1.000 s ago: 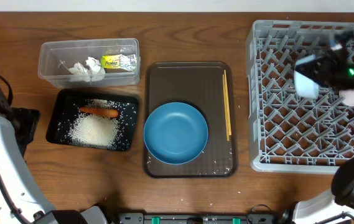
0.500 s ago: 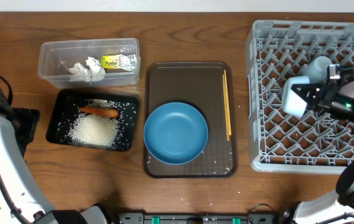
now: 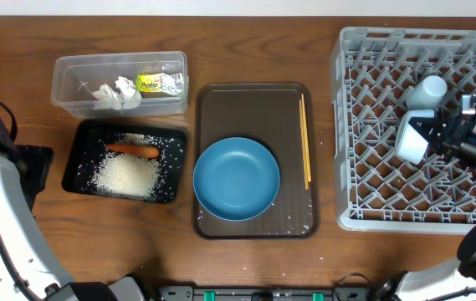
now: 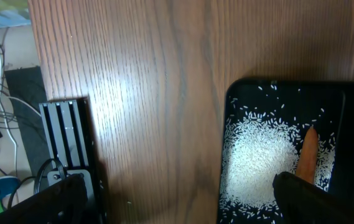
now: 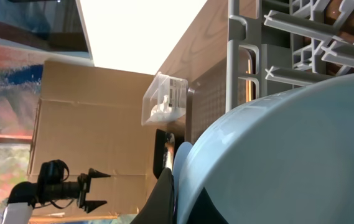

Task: Sort waste into correct bins and load items into the dishwasher rack
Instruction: 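Lower the light-blue cup into the rack and open the right gripper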

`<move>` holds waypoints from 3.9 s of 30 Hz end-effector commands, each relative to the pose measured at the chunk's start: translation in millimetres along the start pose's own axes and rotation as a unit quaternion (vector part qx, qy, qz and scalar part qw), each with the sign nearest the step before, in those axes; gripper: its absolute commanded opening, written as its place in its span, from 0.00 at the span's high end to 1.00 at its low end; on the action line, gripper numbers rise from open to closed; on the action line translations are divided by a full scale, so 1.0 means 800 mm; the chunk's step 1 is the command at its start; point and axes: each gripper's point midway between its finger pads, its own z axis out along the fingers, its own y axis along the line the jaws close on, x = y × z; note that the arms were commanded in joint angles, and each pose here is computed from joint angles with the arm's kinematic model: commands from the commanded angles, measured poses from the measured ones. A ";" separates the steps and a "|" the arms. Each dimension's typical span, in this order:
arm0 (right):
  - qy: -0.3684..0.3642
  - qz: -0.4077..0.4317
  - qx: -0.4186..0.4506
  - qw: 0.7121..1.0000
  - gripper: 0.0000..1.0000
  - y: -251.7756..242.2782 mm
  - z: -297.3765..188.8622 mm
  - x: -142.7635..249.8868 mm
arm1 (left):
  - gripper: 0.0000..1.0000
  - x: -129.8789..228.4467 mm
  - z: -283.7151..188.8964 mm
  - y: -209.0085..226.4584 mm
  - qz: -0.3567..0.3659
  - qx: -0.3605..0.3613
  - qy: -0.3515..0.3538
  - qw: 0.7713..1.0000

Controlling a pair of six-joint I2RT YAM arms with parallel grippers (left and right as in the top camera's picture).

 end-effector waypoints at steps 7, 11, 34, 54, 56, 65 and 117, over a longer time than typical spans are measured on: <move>-0.004 0.044 0.028 0.999 0.96 -0.014 -0.009 0.001 | 0.02 -0.001 0.001 0.002 0.002 -0.005 0.000 1.000; -0.005 0.090 0.141 0.986 0.96 -0.061 -0.030 0.006 | 0.02 -0.001 0.001 0.002 0.002 -0.005 0.000 1.000; -0.181 0.097 0.369 0.907 0.05 -0.014 -0.132 -0.004 | 0.02 -0.001 0.001 0.002 0.002 -0.005 0.000 1.000; -0.076 -0.117 0.488 0.861 0.11 0.066 -0.007 0.082 | 0.02 -0.002 0.001 0.001 0.001 -0.003 -0.001 1.000; -0.058 -0.123 0.514 0.847 0.13 0.053 0.011 0.087 | 0.02 -0.002 0.001 0.001 0.001 -0.003 -0.001 1.000; 0.005 -0.119 0.580 0.806 0.14 -0.025 0.066 0.077 | 0.02 -0.002 0.001 0.001 0.001 -0.003 -0.001 1.000; 0.129 -0.264 0.466 0.835 0.99 -0.069 0.182 0.069 | 0.02 -0.002 0.001 0.001 0.001 -0.003 -0.001 1.000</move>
